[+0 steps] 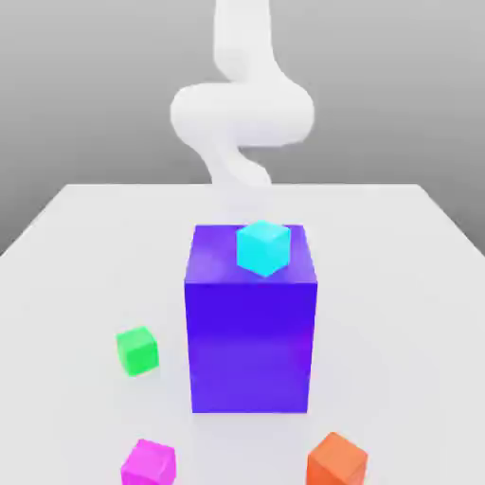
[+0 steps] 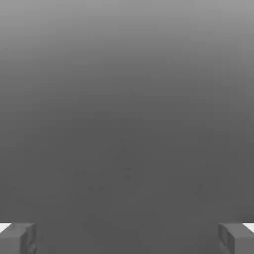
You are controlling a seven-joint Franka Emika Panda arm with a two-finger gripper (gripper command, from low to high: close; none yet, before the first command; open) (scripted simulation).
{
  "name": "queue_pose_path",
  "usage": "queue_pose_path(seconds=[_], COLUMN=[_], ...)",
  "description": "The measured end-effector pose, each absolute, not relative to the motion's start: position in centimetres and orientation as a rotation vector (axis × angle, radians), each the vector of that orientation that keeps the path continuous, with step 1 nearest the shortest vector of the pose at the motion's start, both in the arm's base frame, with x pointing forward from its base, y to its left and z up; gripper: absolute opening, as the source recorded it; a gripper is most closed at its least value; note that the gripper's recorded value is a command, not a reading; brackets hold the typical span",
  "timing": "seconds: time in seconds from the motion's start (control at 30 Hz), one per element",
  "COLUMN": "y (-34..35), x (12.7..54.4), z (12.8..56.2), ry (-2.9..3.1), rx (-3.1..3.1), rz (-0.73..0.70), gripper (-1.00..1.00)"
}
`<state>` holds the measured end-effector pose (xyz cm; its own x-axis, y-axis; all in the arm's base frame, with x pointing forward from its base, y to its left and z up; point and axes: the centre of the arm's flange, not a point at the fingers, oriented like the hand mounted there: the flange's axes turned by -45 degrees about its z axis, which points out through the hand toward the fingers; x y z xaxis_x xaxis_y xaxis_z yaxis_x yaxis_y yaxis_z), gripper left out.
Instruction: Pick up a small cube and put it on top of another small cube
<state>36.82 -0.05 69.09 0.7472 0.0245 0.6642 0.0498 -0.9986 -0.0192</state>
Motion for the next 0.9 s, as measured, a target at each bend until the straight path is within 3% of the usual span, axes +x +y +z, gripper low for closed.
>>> queue_pose_path(seconds=[0.43,0.9], y=[-0.2,0.3], x=[49.1,51.2], z=[48.4,26.9], ry=[-0.575,-0.952], rx=[-2.769,-2.564], rz=[-0.388,0.045], gripper=[0.00,0.00])
